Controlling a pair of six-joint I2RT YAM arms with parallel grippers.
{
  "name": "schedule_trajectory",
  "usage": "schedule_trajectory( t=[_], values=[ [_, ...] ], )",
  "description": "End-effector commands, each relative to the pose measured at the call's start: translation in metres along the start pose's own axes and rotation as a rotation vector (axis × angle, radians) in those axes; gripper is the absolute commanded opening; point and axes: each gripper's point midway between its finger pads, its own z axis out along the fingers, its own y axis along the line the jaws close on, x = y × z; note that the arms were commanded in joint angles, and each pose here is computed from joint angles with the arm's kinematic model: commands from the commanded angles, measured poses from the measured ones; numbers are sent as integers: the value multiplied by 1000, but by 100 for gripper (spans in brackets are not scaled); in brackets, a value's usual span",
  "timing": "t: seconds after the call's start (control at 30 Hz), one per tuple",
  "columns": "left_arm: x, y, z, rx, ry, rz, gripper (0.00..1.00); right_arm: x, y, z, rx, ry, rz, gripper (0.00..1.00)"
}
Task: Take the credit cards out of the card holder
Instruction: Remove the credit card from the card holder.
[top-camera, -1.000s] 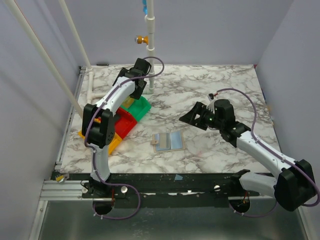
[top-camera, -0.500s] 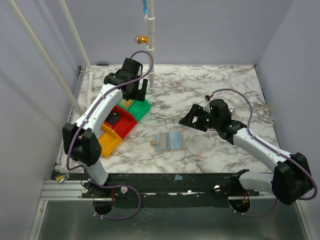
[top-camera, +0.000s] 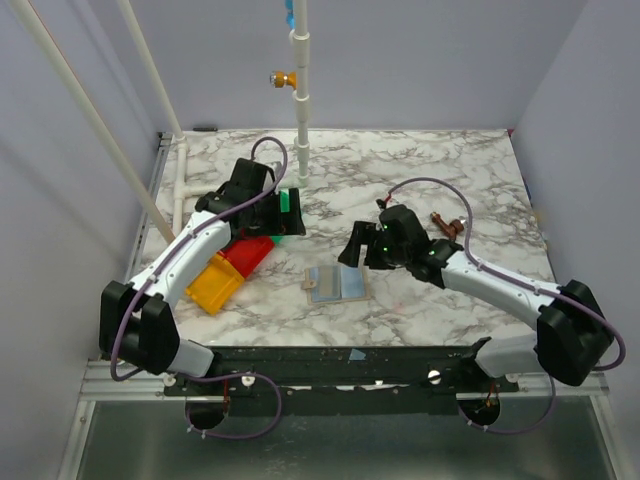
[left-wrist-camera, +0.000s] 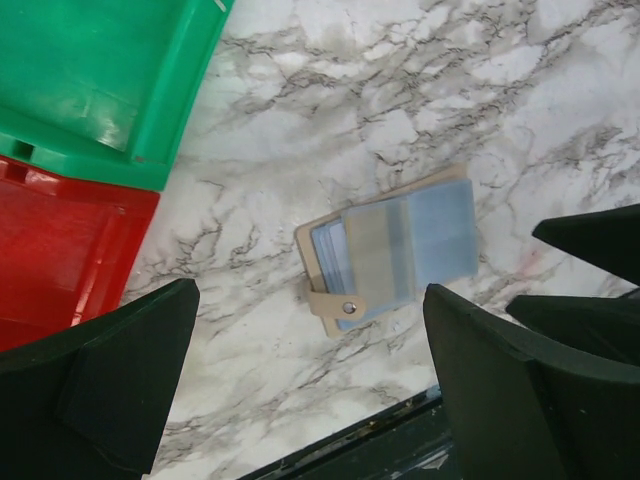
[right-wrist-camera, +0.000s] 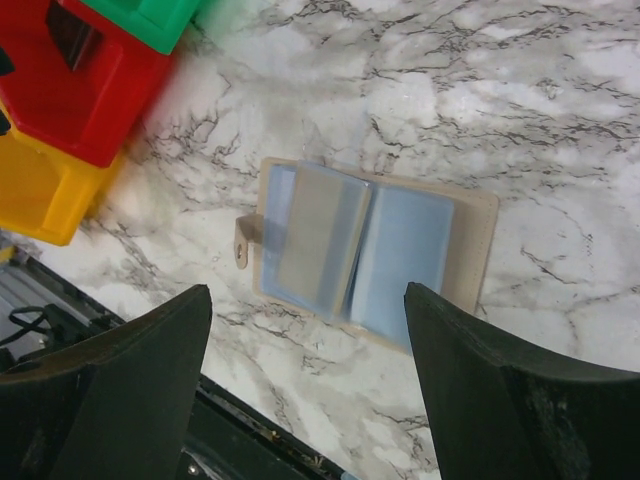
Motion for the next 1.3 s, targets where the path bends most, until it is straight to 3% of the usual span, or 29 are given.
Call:
schedule_trajectory(
  t=[0.0, 0.7, 0.97, 1.27],
  values=[
    [0, -28, -7, 141, -52, -44, 99, 1, -4, 11, 113, -20, -68, 81],
    [40, 3, 1, 91, -46, -60, 99, 68, 13, 70, 303, 102, -280, 75],
    [40, 1, 2, 106, -42, -62, 99, 72, 7, 75, 357, 100, -304, 64],
    [41, 1, 4, 110, -33, -65, 99, 72, 7, 74, 374, 81, -301, 63]
  ],
)
